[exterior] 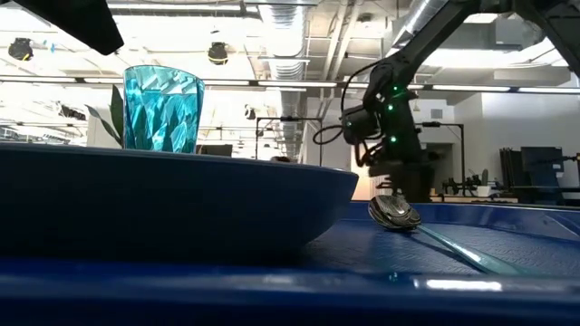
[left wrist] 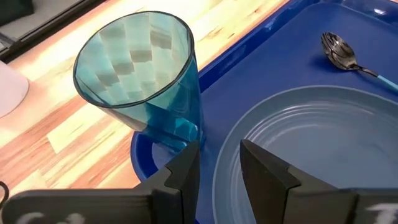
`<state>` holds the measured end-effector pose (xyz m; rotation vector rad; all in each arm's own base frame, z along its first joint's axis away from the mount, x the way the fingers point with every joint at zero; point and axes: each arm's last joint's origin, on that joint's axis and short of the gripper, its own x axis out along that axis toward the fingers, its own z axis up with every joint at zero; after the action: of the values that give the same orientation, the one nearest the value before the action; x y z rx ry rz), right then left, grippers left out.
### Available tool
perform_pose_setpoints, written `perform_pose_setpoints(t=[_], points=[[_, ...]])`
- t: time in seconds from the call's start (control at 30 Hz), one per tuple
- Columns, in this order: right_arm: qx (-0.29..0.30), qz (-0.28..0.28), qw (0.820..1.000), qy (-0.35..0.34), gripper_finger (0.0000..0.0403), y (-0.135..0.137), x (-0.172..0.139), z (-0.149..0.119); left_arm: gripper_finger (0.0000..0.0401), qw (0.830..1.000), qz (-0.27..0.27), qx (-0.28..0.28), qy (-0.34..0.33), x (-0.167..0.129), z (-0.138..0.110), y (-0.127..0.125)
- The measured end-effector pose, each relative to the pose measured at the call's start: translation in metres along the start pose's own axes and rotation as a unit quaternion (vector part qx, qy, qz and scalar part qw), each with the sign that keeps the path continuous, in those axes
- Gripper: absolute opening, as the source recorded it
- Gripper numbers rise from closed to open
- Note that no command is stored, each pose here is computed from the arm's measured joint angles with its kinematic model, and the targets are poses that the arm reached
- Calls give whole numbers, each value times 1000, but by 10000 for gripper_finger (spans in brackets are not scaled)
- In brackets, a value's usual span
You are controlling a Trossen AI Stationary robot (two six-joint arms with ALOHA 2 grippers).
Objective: Pick and place plate/cup/fork/spoon on tray
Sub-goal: Put the blue fork on the blue serving tray to the right of the blue spoon
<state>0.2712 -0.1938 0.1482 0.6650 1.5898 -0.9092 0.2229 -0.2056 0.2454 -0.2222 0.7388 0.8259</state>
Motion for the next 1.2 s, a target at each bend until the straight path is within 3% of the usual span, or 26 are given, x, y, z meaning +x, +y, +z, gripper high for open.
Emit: perform_pose_setpoints(t=[0.2,0.33,0.6,0.83,1.0,1.1,1.2], points=[[-25,-39,998,-48,175,12,-45,-33,102,1000,-1,10,0,0,0,0],[8,-67,991,-112,175,16,-66,-52,102,1000,0,13,0,0,0,0],[64,11,988,-138,175,-4,-12,-81,102,1000,0,25,0,0,0,0],[79,84,981,-154,175,-10,14,-78,102,1000,5,28,4,3,2,0],[75,75,985,-136,172,-6,27,-75,102,1000,3,11,5,4,3,-1],[71,71,986,-131,145,-5,29,-77,102,1000,4,12,7,4,4,-1],[65,69,987,-132,87,-2,26,-80,102,1000,8,11,15,6,5,-1]])
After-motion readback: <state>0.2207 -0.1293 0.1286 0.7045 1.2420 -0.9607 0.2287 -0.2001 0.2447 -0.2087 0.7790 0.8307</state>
